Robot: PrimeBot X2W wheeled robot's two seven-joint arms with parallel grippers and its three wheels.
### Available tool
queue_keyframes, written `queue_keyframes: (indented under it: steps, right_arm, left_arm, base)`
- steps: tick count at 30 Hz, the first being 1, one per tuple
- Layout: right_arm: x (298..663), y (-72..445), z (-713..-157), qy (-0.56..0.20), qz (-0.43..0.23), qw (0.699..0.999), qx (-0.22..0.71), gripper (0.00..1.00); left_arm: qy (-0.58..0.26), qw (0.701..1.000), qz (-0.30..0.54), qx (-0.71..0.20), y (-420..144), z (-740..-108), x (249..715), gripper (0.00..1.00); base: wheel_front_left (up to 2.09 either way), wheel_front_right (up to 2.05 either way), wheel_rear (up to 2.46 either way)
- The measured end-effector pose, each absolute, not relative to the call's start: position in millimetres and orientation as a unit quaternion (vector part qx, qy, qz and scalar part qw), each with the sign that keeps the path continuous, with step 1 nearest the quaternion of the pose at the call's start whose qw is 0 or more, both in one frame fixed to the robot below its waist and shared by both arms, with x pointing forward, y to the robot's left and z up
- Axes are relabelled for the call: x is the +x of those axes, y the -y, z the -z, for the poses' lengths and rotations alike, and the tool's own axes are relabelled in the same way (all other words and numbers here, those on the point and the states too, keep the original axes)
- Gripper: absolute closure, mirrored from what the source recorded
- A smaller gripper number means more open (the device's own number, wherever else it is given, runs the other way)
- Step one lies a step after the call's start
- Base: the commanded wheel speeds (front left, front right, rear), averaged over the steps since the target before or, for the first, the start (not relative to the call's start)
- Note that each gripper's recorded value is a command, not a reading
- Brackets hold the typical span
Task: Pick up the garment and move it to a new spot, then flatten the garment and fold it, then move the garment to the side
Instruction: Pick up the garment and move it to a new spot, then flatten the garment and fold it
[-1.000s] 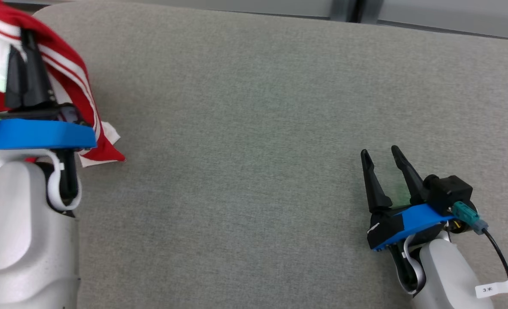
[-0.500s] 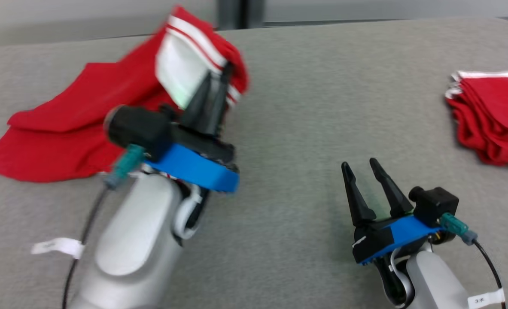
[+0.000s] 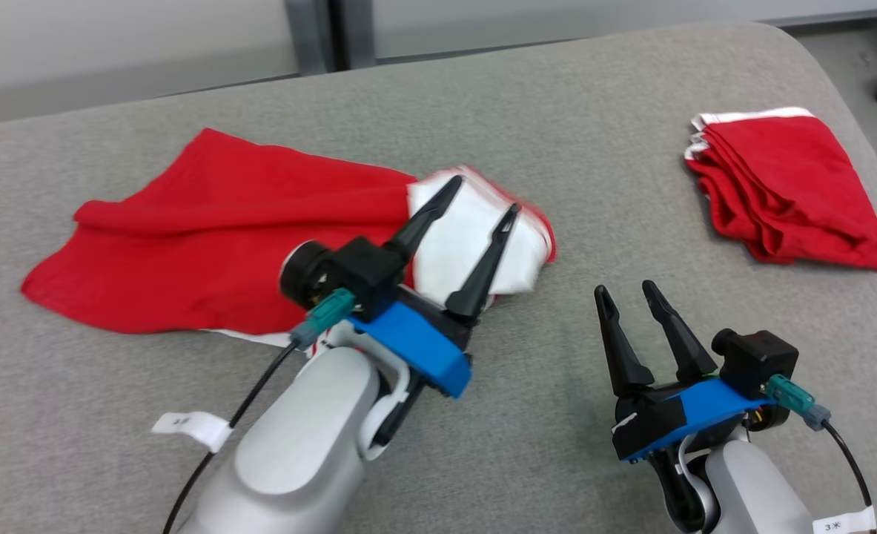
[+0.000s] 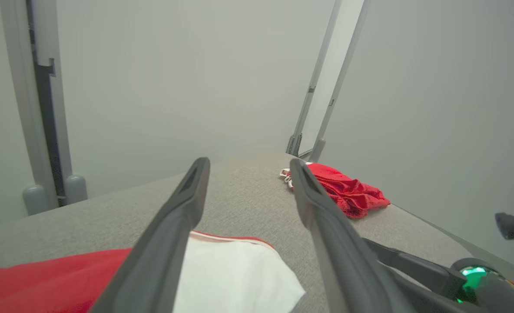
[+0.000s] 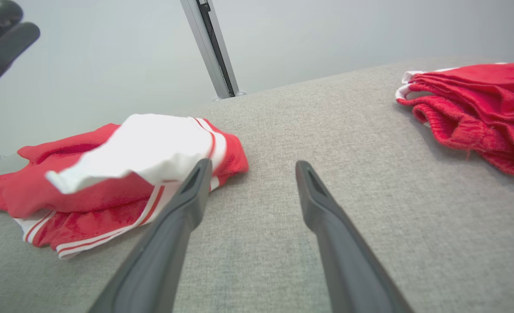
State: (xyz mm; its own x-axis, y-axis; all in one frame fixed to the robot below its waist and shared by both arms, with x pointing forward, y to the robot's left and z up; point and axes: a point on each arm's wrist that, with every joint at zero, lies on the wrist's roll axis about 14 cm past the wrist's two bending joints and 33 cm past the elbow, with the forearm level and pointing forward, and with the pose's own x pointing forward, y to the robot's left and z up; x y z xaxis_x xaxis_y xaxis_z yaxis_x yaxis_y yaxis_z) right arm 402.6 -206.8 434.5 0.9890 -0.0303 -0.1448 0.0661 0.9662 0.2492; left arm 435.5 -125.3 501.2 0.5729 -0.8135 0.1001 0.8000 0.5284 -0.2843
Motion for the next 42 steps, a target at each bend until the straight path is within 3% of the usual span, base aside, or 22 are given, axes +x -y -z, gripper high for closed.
queue_keyframes:
  steps: [7,15,29,42]
  right_arm:
    - [410,187,-444,-0.056,-0.005,0.99,0.132,0.0]
    - [405,168,-452,-0.05,-0.031,0.99,0.132,0.0]
    - [369,155,-444,-0.067,-0.05,0.99,0.114,0.0]
    - [377,145,-436,-0.08,-0.07,0.991,0.081,0.0]
  left_arm:
    - [-0.034,0.935,0.327,-0.132,36,-481,461,0.0]
    - [-0.05,0.976,0.181,-0.114,-65,-460,440,0.0]
    - [-0.086,0.987,0.082,-0.105,-129,-431,364,0.0]
    - [-0.094,0.984,0.101,-0.11,-118,-427,356,0.0]
  base:
    - [0.0,0.0,0.0]
    - [0.0,0.0,0.0]
    - [0.0,0.0,0.0]
    - [0.0,0.0,0.0]
